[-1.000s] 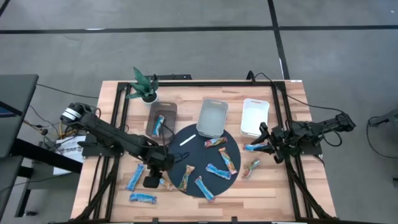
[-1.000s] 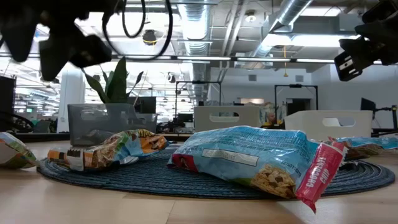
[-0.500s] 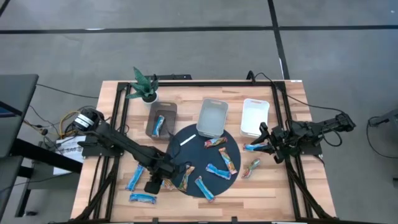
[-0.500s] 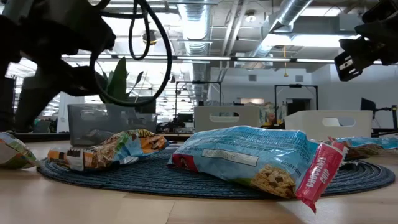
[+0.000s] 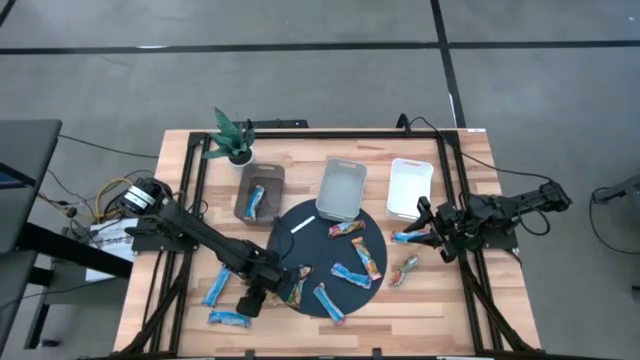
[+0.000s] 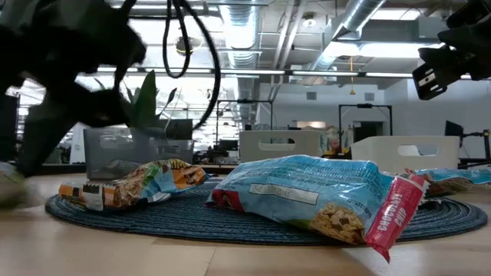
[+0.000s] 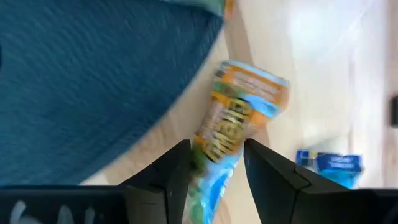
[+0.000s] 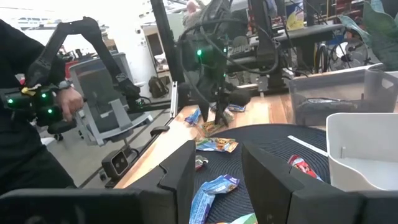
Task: Pick and place Granola Bars by type
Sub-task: Put the yellow granola bar into the black bin
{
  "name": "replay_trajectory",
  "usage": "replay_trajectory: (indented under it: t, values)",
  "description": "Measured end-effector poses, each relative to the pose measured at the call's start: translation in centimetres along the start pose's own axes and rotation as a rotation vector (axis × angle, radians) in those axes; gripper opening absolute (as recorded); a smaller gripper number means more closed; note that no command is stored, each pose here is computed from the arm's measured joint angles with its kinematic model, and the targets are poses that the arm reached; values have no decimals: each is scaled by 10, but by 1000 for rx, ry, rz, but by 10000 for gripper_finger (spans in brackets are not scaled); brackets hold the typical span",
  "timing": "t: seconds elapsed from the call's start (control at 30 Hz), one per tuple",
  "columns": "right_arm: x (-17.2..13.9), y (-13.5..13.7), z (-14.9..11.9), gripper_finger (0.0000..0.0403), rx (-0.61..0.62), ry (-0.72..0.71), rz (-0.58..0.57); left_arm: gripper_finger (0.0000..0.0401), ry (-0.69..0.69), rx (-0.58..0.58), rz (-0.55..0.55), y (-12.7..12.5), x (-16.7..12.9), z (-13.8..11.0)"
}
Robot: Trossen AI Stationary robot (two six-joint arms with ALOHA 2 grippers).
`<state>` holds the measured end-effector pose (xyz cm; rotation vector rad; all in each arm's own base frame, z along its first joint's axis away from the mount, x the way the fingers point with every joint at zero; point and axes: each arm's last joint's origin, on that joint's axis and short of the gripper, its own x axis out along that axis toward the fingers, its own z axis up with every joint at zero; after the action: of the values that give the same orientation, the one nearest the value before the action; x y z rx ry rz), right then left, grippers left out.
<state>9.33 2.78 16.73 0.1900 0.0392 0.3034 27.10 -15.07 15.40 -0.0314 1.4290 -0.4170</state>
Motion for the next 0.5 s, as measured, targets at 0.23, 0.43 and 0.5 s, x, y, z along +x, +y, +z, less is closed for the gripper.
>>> replay_trajectory:
  t: [0.23,0.43,0.5]
  values:
    - [0,0,0,122,0,0,0,142,30,-6,32,-1,9,-2]
    - [0,0,0,122,0,0,0,108,27,-11,28,-1,9,-1]
    - [0,0,0,122,0,0,0,84,28,-20,18,-1,9,-1]
